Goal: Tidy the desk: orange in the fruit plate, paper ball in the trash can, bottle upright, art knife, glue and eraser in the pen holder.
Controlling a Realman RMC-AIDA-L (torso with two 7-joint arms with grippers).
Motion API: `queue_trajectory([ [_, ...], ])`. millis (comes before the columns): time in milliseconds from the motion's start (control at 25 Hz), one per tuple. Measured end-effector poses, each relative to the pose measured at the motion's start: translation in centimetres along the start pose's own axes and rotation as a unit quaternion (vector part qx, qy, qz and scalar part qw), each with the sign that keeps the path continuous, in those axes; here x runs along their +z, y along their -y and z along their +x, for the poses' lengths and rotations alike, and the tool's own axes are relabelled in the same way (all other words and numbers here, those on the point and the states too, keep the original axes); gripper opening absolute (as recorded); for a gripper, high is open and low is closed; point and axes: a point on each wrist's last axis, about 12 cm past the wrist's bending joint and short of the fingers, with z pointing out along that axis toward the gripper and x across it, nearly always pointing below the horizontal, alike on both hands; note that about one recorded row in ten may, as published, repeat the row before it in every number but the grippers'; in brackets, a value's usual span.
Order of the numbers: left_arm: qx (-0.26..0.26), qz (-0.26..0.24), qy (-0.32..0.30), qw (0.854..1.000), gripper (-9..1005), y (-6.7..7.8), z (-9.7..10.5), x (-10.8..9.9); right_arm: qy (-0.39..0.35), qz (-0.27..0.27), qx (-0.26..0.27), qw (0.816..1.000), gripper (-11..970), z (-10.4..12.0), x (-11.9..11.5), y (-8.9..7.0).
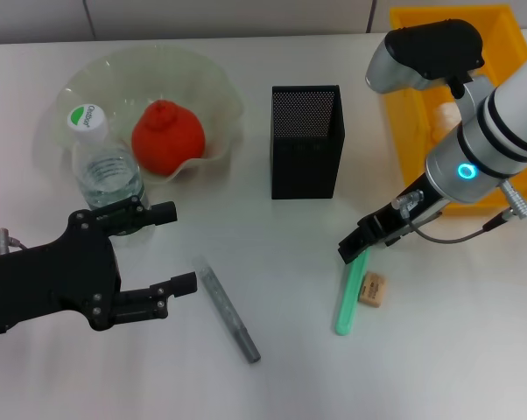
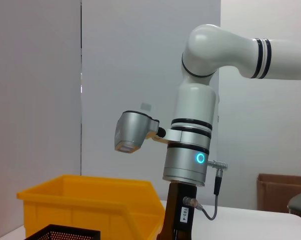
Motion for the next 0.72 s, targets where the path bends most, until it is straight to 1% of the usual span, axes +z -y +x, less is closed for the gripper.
queue_trajectory([
  [480,-0.001,-0.003,0.001,1.000,812,0.02,0.02,-0.10,-0.014,0.002,-0.004,1.000,650,-0.35,0.51,-0.17],
  [680,0.000,-0.004,0.001,1.000,812,0.02,0.02,-0.15,-0.014,0.003,-0.007,1.000,440,-0.66,0.50,-0.33],
  [720,0.000,-0.004,0.001,1.000,812,0.02,0.02,-0.15,-0.014,0.003,-0.007,1.000,419,-0.66,0.50,-0.33],
])
